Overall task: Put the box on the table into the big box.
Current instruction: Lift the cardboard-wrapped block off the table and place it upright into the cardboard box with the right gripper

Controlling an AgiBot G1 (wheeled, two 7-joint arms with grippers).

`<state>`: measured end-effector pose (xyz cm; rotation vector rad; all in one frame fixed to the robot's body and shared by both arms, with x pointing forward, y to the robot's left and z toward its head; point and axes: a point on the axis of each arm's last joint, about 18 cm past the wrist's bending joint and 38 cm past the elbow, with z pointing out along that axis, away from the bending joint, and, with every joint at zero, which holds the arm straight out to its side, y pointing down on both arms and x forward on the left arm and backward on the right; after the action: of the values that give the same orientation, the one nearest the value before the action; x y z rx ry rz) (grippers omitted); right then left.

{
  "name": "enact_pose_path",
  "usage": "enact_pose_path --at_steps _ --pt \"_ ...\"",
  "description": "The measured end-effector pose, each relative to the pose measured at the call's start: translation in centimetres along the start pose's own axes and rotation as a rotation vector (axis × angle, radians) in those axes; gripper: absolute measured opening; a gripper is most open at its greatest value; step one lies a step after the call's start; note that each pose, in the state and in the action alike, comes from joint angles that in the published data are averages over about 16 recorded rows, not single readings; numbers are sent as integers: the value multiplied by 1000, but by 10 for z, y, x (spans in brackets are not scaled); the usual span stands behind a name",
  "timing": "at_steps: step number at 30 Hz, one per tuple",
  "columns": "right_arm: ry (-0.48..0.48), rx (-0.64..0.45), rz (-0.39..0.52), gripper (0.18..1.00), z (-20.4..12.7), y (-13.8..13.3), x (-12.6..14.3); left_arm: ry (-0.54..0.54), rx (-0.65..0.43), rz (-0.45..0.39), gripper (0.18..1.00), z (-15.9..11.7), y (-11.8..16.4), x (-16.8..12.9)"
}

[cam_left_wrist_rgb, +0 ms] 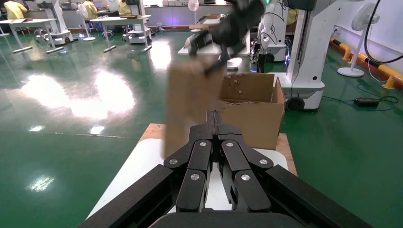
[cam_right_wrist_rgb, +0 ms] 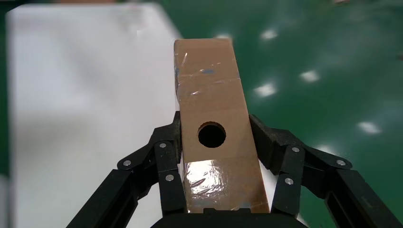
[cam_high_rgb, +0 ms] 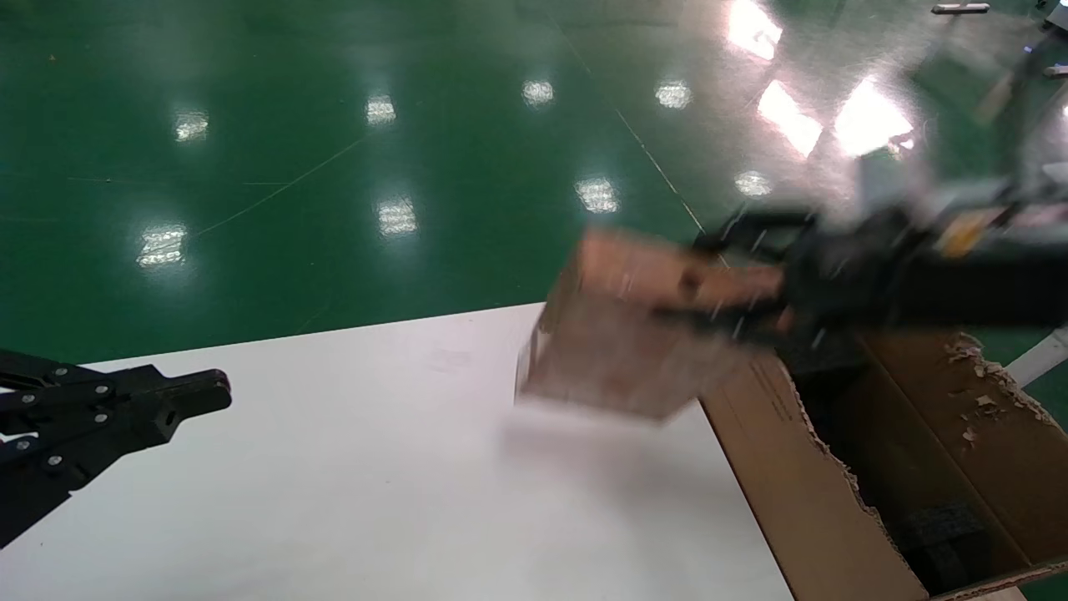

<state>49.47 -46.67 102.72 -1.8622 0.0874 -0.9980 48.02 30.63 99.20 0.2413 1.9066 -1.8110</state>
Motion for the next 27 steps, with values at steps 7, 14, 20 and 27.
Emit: enact_pose_path --at_steps 7,14,20,27 --pt "231 -12 -6 487 -74 -24 22 0 0 0 191 0 0 0" --pt "422 -107 69 486 -142 3 23 0 0 0 191 0 0 0" --pt "513 -176 208 485 -173 48 16 0 0 0 191 0 0 0" --pt "576 -200 351 484 -181 97 9 0 0 0 191 0 0 0"
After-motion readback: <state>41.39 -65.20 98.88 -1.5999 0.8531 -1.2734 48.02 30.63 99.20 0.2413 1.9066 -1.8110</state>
